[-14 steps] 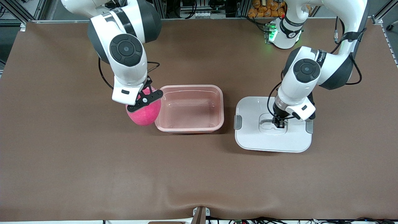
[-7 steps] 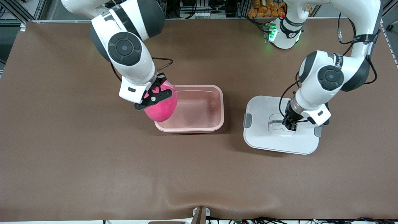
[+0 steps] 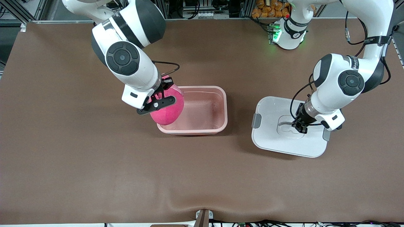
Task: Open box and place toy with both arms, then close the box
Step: 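Lower the pink toy into the pink box with the right gripper, then open the right gripper and raise it away from the toy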
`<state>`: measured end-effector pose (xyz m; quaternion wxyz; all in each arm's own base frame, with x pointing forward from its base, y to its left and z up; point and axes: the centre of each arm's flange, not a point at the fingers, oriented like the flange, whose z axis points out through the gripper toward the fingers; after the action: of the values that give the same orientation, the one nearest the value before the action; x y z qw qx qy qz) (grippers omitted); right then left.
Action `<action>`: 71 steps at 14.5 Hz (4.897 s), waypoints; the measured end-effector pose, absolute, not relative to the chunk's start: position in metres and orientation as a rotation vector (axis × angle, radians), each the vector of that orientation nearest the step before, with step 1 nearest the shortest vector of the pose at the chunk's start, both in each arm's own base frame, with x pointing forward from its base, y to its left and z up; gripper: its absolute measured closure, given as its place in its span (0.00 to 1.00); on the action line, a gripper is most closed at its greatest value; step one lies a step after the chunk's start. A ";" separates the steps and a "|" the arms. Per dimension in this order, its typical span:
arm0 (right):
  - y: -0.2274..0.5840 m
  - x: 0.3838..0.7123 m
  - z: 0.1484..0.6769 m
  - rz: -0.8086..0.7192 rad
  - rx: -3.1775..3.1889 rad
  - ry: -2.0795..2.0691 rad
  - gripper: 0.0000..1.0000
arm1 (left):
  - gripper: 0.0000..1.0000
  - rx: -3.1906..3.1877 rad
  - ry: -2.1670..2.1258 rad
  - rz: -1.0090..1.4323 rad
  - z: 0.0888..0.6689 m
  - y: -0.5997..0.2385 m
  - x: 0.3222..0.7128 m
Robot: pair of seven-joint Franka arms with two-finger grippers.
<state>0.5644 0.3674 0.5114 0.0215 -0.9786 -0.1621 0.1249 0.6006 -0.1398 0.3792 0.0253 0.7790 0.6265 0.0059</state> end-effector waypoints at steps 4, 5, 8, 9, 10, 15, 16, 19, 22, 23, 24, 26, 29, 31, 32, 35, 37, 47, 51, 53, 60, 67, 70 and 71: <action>0.377 0.567 0.494 0.400 -3.031 -0.513 0.89 | 0.93 2.433 1.900 0.015 0.379 -0.138 0.601; 0.379 0.567 0.491 0.406 -3.031 -0.518 0.89 | 0.93 2.439 1.891 0.017 0.380 -0.135 0.602; 0.390 0.561 0.484 0.421 -3.031 -0.544 0.89 | 0.93 2.459 1.860 0.027 0.383 -0.118 0.605; 0.393 0.559 0.482 0.427 -3.033 -0.556 0.89 | 0.93 2.461 1.857 0.029 0.384 -0.113 0.606; 0.397 0.556 0.480 0.434 -3.035 -0.567 0.89 | 0.93 2.463 1.852 0.031 0.385 -0.110 0.607; 0.407 0.553 0.464 0.463 -3.044 -0.586 0.89 | 0.93 2.387 1.869 0.014 0.401 -0.117 0.609; 0.407 0.554 0.461 0.469 -3.045 -0.585 0.89 | 0.93 2.367 1.869 0.015 0.410 -0.122 0.609; 0.409 0.556 0.447 0.499 -3.050 -0.584 0.89 | 0.93 2.324 1.880 0.032 0.432 -0.140 0.602; 0.410 0.559 0.428 0.536 -3.054 -0.582 0.89 | 0.93 2.313 1.890 0.036 0.437 -0.141 0.600; 0.411 0.560 0.423 0.542 -3.055 -0.581 0.89 | 0.93 2.313 1.892 0.034 0.437 -0.141 0.600; 0.412 0.560 0.419 0.546 -3.056 -0.580 0.89 | 0.93 2.313 1.892 0.034 0.437 -0.141 0.600; 0.413 0.563 0.411 0.538 -3.055 -0.577 0.89 | 0.93 2.313 1.892 0.035 0.437 -0.141 0.601; 0.417 0.568 0.395 0.525 -3.056 -0.571 0.89 | 0.93 2.312 1.894 0.031 0.437 -0.141 0.600; 0.419 0.572 0.381 0.516 -3.055 -0.566 0.89 | 0.93 2.311 1.896 0.022 0.437 -0.141 0.600; 0.421 0.575 0.373 0.496 -3.054 -0.563 0.89 | 0.93 2.311 1.896 0.021 0.437 -0.141 0.600; 0.435 0.573 0.355 0.441 -3.046 -0.579 0.89 | 0.93 2.310 1.900 0.020 0.437 -0.136 0.601; 0.449 0.567 0.349 0.405 -3.039 -0.603 0.89 | 0.93 2.320 1.890 0.008 0.436 -0.132 0.601; 0.509 0.551 0.318 0.114 -2.989 -0.527 0.89 | 0.93 2.308 1.844 -0.099 0.435 -0.099 0.604; 0.526 0.543 0.303 0.071 -2.975 -0.525 0.89 | 0.93 2.312 1.836 -0.095 0.442 -0.102 0.603; 0.534 0.536 0.297 0.074 -2.975 -0.527 0.89 | 0.93 2.327 1.839 -0.115 0.448 -0.102 0.600; 0.531 0.542 0.301 0.051 -2.978 -0.509 0.47 | 0.93 2.330 1.839 -0.119 0.454 -0.102 0.600; 0.512 0.549 0.369 0.038 -2.978 -0.487 0.00 | 0.93 2.336 1.830 -0.136 0.476 -0.114 0.601; 0.466 0.569 0.417 0.082 -3.008 -0.401 0.00 | 0.93 2.335 1.836 -0.157 0.488 -0.133 0.598; 0.440 0.581 0.434 0.084 -3.016 -0.348 0.00 | 0.93 2.325 1.844 -0.160 0.491 -0.140 0.596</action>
<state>0.5813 0.4404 0.4337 0.0523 -0.9917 -0.1146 0.0276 0.5962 -0.1404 0.4907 0.0850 0.7795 0.6183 -0.0535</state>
